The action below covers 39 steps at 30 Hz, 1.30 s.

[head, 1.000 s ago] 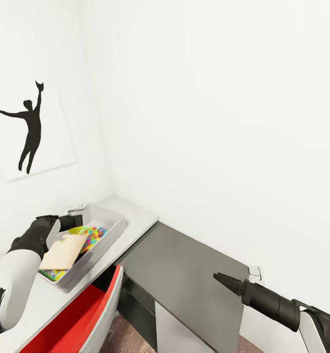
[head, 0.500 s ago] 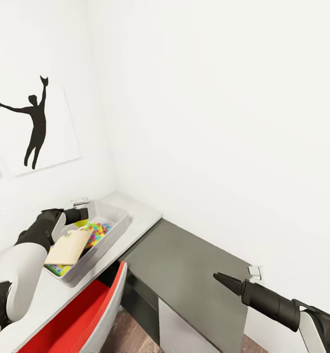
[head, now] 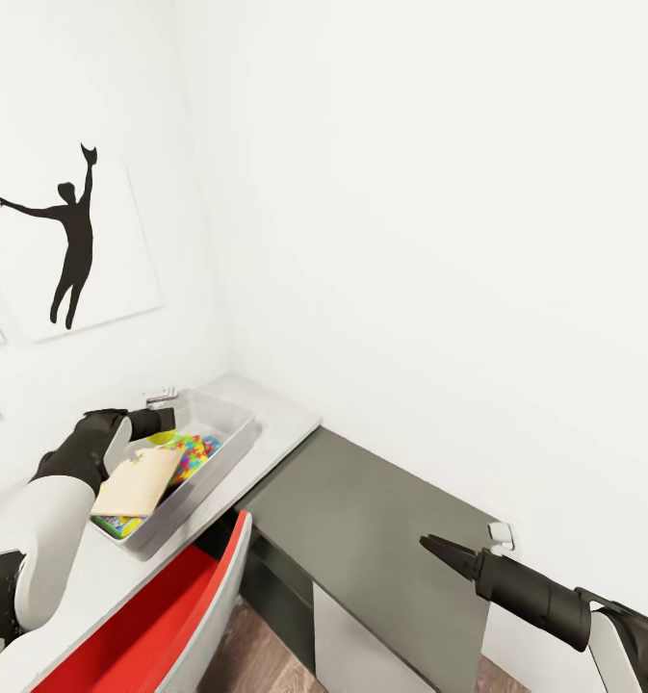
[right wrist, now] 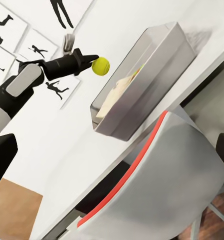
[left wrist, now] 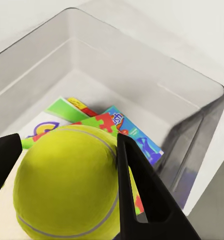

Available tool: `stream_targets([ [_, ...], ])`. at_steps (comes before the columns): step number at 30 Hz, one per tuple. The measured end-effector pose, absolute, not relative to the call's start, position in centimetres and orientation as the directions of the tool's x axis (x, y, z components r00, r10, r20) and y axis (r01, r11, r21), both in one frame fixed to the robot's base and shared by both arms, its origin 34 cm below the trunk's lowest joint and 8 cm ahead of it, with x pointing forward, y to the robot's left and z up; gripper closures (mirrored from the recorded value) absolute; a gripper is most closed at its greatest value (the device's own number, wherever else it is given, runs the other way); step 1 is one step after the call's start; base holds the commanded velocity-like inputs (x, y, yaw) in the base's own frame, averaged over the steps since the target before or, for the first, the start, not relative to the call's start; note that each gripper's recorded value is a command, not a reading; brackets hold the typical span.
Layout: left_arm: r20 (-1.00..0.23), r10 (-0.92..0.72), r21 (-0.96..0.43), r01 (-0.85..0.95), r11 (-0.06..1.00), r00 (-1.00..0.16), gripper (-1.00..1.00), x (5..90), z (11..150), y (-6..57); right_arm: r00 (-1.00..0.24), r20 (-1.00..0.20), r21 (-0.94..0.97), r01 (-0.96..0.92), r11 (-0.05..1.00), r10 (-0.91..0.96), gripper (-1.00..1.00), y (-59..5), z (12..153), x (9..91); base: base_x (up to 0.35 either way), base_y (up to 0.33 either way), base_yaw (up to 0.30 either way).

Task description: Put all the toys in the child's room - the three board games (two on the bed and one on the table), the two jigsaw puzzles on the table, and the tennis ball on the table - inside the toy box on the table in the child's room.

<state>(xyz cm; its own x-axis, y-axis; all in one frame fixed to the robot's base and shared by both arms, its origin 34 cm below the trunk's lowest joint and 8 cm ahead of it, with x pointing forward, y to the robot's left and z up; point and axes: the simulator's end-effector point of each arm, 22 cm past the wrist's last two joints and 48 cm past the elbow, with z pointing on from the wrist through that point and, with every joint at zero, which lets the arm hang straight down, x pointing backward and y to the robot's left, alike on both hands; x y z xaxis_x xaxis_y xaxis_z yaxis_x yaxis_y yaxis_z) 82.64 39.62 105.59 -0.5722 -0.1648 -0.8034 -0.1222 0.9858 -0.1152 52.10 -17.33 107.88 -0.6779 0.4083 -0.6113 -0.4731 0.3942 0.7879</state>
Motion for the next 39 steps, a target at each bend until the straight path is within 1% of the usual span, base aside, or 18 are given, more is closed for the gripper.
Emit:
stream_targets([
  [14,-0.805,-0.157,-0.063,-0.18,0.982,-0.572,1.0,81.7,106.2,44.5,-0.678,-0.612,0.787,-0.472,0.396,0.408,-1.0,-17.4,107.8,52.1,0.0,0.0,0.0],
  [23,-0.801,-0.139,-0.032,-0.189,0.981,-0.583,1.0,81.3,106.0,45.5,-0.678,-0.612,0.787,-0.471,0.397,0.408,-1.0,-17.4,107.8,52.1,0.0,0.0,0.004],
  [31,-0.798,-0.135,0.036,-0.271,0.962,-0.588,1.0,80.8,105.4,47.8,-0.682,-0.608,0.79,-0.467,0.397,0.407,-1.0,-17.4,107.6,52.2,0.0,0.0,0.126],
  [39,-0.797,-0.136,0.043,-0.281,0.959,-0.588,1.0,80.8,105.3,48.1,-0.683,-0.605,0.792,-0.464,0.397,0.408,-1.0,-17.4,107.5,52.2,0.0,0.0,0.023],
])
